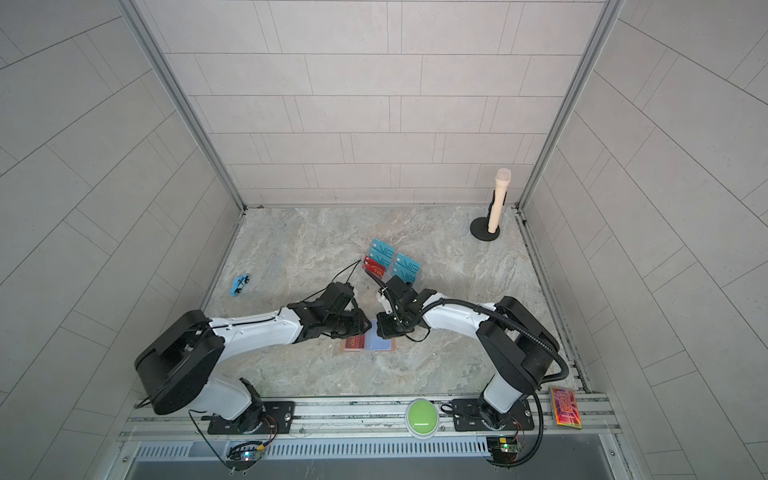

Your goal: Put the credit cards into the card holder

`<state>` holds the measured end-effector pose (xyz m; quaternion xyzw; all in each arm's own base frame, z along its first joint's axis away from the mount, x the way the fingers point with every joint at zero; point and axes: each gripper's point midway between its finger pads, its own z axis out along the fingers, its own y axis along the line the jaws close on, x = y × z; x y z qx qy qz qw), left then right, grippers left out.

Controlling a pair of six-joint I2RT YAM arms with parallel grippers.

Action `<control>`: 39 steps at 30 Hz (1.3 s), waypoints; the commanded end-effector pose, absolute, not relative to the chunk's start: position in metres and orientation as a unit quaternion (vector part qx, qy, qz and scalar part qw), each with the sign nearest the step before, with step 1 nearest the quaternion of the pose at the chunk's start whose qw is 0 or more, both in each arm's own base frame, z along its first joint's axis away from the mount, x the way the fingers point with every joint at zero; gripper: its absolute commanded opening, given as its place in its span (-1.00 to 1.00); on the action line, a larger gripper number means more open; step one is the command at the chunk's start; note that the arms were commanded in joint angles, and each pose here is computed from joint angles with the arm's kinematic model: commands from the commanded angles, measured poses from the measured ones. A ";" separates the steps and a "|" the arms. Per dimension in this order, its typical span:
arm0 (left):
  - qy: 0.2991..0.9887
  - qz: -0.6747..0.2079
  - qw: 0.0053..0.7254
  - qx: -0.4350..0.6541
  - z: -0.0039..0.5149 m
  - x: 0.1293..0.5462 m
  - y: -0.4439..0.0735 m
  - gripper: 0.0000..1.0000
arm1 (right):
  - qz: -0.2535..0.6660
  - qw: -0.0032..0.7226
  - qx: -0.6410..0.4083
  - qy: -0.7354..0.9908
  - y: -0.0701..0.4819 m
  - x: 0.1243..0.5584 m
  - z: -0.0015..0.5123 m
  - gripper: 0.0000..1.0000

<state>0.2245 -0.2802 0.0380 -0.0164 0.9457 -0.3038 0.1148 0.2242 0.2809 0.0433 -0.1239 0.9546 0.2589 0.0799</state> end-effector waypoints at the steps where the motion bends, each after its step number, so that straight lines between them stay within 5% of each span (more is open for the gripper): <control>1: 0.931 -0.345 0.115 -0.004 0.045 0.230 -0.300 -0.31 | 0.234 0.085 -0.118 0.961 0.273 0.227 0.036 -0.61; 39: 0.910 -0.402 0.093 -0.041 0.038 0.225 -0.304 -0.25 | 0.197 0.071 -0.114 0.971 0.257 0.221 0.019 -0.69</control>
